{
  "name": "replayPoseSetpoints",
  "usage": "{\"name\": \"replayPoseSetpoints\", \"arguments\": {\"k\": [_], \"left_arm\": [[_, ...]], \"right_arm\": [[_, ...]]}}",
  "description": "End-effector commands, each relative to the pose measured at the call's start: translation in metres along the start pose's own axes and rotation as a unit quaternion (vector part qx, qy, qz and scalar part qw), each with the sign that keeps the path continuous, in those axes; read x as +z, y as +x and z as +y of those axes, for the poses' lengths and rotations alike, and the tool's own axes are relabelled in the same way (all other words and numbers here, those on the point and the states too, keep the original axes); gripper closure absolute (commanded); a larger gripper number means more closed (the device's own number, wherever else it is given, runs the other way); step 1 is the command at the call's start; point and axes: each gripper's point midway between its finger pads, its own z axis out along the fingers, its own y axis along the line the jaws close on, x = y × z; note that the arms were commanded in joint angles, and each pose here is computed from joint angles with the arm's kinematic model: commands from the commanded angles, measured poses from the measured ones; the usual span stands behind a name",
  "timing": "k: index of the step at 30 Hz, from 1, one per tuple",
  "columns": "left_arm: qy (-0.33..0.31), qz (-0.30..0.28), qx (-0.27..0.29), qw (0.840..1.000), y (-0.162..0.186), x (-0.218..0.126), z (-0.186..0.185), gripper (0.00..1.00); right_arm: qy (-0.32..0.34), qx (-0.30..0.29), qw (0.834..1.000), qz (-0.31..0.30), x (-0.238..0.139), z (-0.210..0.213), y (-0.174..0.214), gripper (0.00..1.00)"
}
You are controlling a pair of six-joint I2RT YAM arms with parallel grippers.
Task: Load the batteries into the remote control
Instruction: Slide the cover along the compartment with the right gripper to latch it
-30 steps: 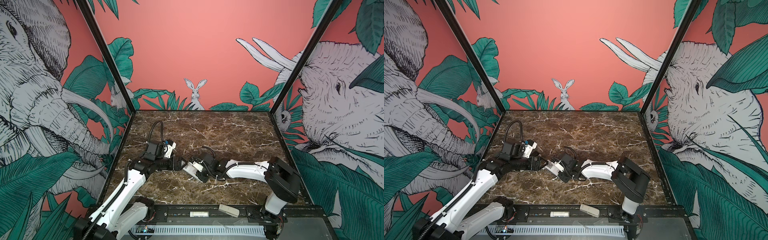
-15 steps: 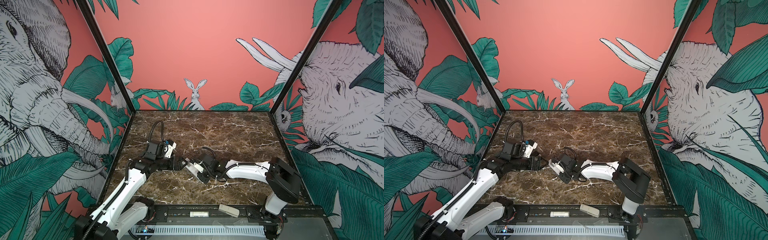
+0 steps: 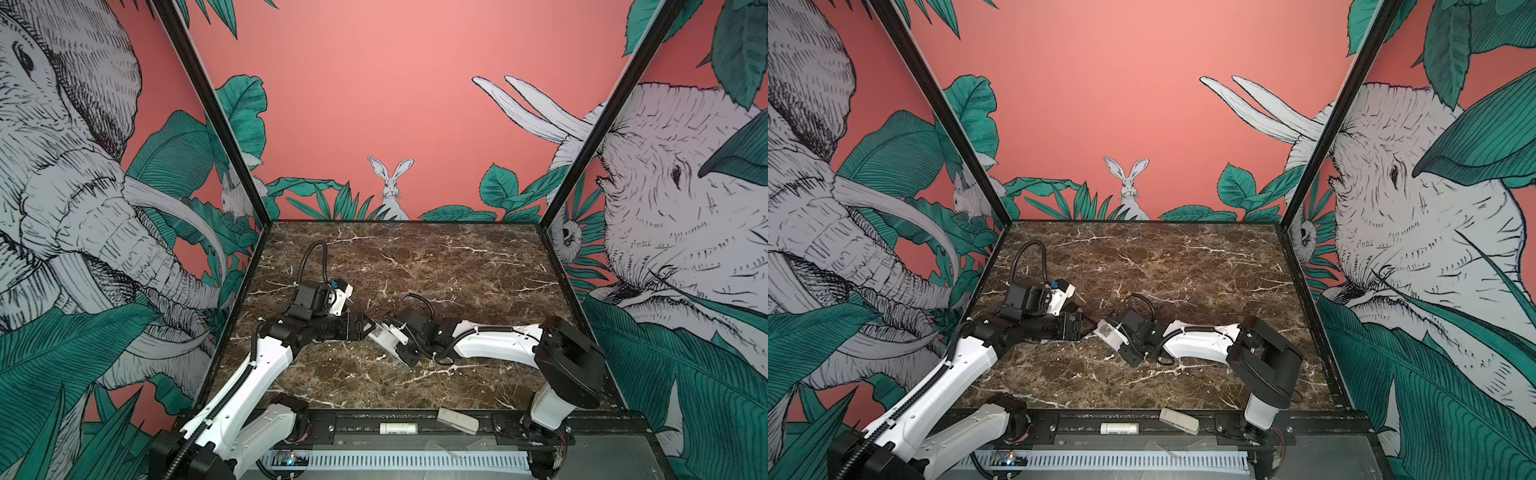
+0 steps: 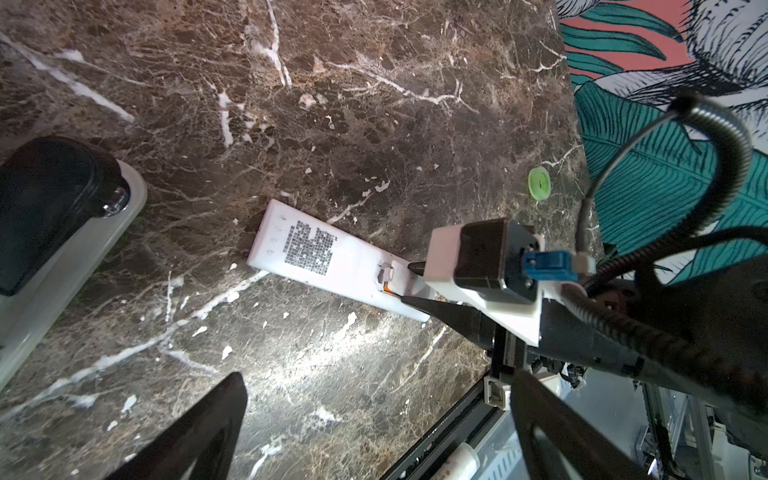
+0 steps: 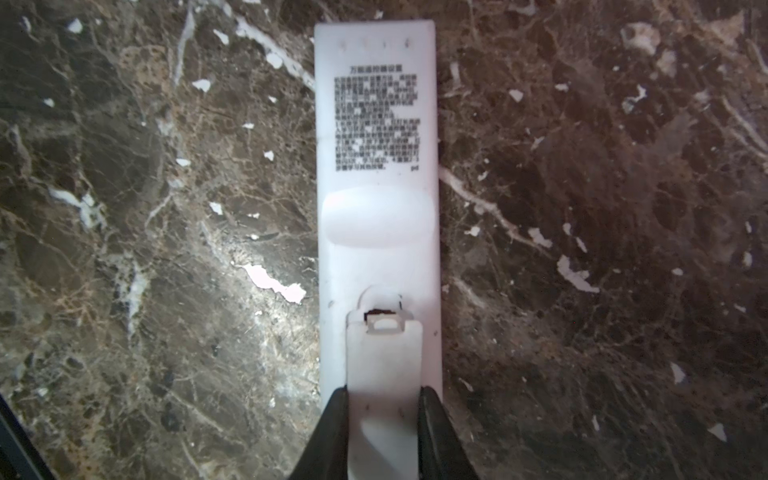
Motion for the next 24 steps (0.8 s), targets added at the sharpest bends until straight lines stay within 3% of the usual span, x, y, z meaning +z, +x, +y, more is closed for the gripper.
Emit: {"name": "replayPoseSetpoints", "arguments": {"k": [1, 14, 24], "left_arm": [[0.002, -0.005, 0.009, 1.000, -0.002, -0.001, 0.000, 0.01], [0.000, -0.006, 0.009, 1.000, -0.001, -0.001, 0.000, 0.01], [0.000, -0.009, 0.011, 1.000, -0.001, -0.003, 0.000, 0.01]], "right_arm": [[0.019, 0.001, 1.000, 0.018, -0.006, -0.007, 0.013, 0.72], [0.014, -0.008, 1.000, -0.019, -0.025, -0.005, -0.008, 0.54], [0.006, -0.016, 1.000, -0.020, -0.020, -0.001, -0.021, 0.78]]}}
